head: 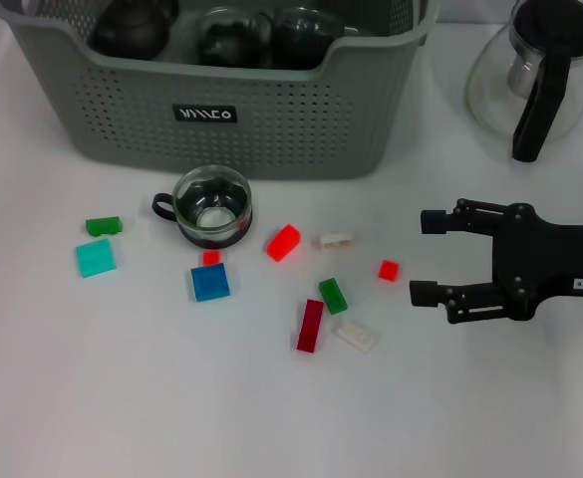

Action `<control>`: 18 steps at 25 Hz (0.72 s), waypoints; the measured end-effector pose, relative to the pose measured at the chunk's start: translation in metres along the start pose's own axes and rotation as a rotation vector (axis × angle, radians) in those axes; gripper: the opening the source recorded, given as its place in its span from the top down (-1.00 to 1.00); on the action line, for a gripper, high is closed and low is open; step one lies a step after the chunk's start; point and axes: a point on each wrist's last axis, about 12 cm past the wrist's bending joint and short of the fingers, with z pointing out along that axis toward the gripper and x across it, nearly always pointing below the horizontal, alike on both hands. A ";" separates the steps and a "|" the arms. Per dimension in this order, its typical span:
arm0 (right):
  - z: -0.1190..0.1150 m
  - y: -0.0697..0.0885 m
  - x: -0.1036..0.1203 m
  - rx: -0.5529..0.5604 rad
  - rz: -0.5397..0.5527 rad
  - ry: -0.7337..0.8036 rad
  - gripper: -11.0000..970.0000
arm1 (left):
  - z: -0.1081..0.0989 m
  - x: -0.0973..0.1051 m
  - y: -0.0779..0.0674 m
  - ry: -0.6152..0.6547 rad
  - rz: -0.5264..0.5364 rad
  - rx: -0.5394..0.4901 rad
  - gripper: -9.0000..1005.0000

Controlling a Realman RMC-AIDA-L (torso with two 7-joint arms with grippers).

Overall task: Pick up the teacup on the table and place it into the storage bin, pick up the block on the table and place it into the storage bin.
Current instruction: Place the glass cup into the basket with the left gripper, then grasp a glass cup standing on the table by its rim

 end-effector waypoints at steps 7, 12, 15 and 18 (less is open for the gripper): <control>-0.001 0.000 0.000 0.002 -0.001 0.002 -0.97 | -0.063 0.033 -0.025 -0.067 0.067 0.282 0.08; -0.002 -0.001 0.000 0.004 -0.001 0.004 -0.97 | -0.078 0.065 -0.025 0.018 0.116 0.254 0.08; -0.003 -0.001 0.000 0.004 0.000 0.005 -0.97 | -0.086 0.095 -0.021 0.184 0.181 0.194 0.08; -0.004 -0.001 0.001 0.005 0.002 0.006 -0.97 | -0.084 0.104 -0.022 0.321 0.209 0.187 0.08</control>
